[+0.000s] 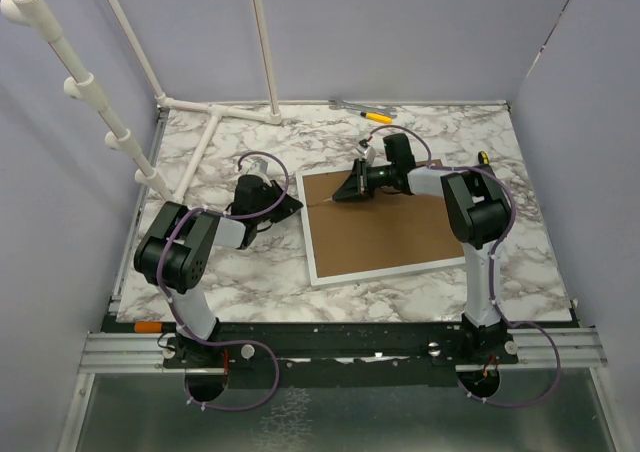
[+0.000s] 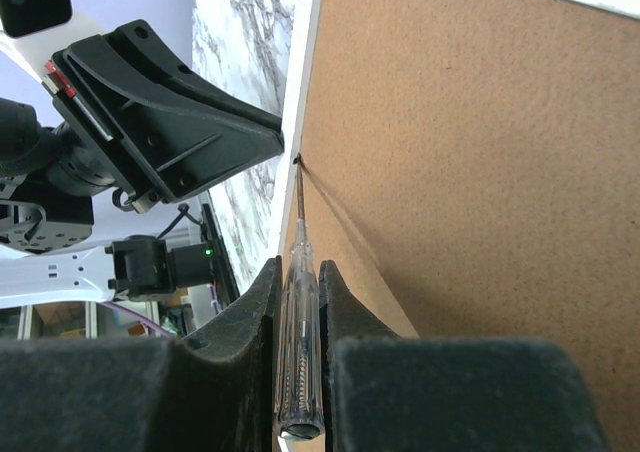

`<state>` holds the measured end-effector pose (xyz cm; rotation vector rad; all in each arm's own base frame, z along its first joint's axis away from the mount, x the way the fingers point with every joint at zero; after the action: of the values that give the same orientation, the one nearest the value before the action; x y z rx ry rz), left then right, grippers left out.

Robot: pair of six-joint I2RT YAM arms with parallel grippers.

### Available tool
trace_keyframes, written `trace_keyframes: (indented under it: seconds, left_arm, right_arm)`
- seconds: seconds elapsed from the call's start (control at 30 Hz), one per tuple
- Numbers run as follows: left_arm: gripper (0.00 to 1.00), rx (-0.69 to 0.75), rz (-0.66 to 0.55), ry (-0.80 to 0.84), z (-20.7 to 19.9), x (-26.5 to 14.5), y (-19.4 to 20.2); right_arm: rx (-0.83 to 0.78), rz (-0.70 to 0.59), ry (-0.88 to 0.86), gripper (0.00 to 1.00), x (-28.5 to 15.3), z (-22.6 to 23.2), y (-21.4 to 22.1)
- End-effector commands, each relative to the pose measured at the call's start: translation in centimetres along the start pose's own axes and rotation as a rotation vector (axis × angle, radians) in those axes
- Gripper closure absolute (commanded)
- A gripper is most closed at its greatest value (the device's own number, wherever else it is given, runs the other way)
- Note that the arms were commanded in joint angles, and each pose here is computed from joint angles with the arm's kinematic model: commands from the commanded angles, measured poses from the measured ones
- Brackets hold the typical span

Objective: Take the photo out of the frame
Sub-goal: Release the photo frame item from the photo frame.

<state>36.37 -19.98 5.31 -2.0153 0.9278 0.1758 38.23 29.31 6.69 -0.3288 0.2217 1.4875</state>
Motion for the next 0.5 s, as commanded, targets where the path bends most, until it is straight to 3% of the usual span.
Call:
trace_keyframes:
  seconds: [0.0, 0.27, 0.47]
  left_arm:
    - [0.89, -0.004, 0.096, 0.072, -1.1, 0.4, 2.7]
    - [0.89, -0.002, 0.114, 0.085, -1.3, 0.1, 3.6]
    - [0.89, 0.007, 0.119, 0.1, -1.9, -0.1, 4.0]
  right_arm:
    - [-0.004, 0.074, 0.014, 0.99, 3.6, -0.1, 2.3]
    - [-0.023, 0.077, 0.022, 0.99, 3.9, 1.0, 2.4]
    - [-0.062, 0.066, 0.134, 0.99, 3.4, 2.5, 2.3]
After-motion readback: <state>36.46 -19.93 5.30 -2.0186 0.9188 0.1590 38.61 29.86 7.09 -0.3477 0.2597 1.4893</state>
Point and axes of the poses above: each gripper's point midway between its finger pads, its own x axis out along the fingers, its own z axis along the line the jaws close on, y = z × x, the point moved 2 cm from there along -x, back along the fingers, and after that the axes turned 13 degrees about x, right-handed, at the moved point
